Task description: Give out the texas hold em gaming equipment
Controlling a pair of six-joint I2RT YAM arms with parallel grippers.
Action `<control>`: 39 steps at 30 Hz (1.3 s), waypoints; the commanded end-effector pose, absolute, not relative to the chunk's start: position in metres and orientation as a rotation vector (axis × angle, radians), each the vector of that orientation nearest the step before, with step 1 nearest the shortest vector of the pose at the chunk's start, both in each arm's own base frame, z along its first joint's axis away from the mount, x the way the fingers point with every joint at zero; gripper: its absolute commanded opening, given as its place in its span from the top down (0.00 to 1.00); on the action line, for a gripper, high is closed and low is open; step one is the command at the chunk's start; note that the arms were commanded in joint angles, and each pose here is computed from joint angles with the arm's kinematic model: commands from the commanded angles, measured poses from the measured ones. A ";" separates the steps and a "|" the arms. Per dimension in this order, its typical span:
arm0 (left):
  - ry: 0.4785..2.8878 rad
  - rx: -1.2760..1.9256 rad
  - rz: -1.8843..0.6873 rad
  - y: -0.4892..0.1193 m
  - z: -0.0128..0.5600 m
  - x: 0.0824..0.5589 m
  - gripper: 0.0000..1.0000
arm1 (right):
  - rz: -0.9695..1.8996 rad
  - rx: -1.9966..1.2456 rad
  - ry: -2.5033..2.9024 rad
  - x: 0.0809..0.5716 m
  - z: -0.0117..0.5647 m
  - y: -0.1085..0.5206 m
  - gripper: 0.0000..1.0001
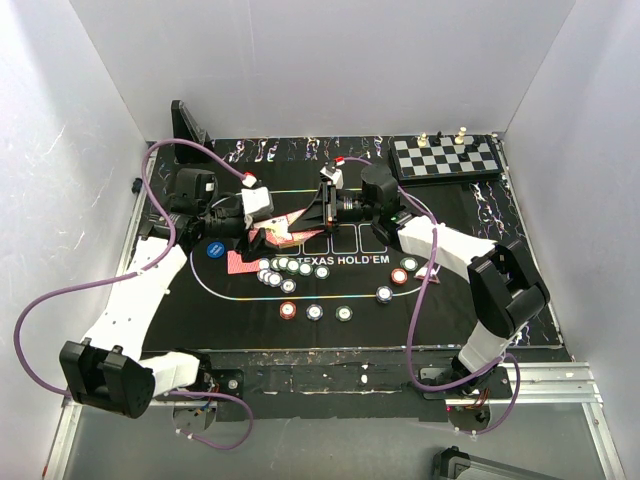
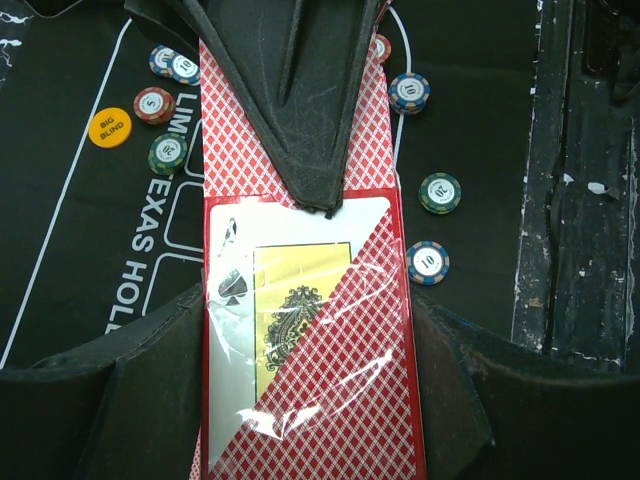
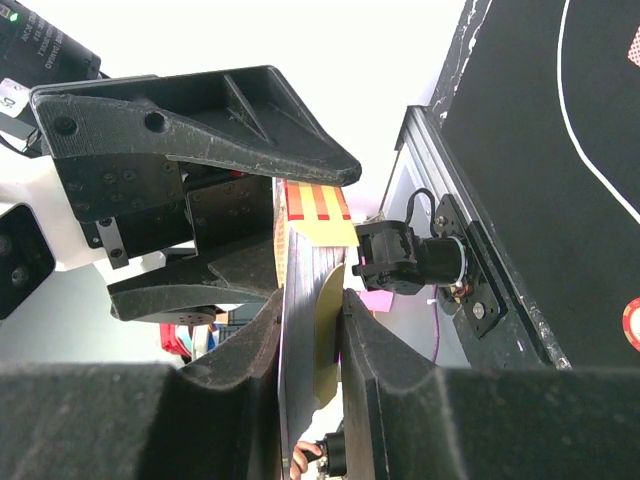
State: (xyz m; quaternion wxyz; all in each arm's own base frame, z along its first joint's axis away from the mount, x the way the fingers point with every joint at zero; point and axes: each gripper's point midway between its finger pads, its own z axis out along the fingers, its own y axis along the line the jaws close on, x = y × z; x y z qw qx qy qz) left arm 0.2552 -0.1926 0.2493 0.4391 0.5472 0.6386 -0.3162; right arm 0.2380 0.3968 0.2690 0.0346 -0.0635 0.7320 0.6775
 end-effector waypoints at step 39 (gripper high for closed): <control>1.582 1.488 -0.704 -0.194 0.247 0.247 1.00 | 1.950 -0.290 2.304 0.237 0.254 0.392 0.43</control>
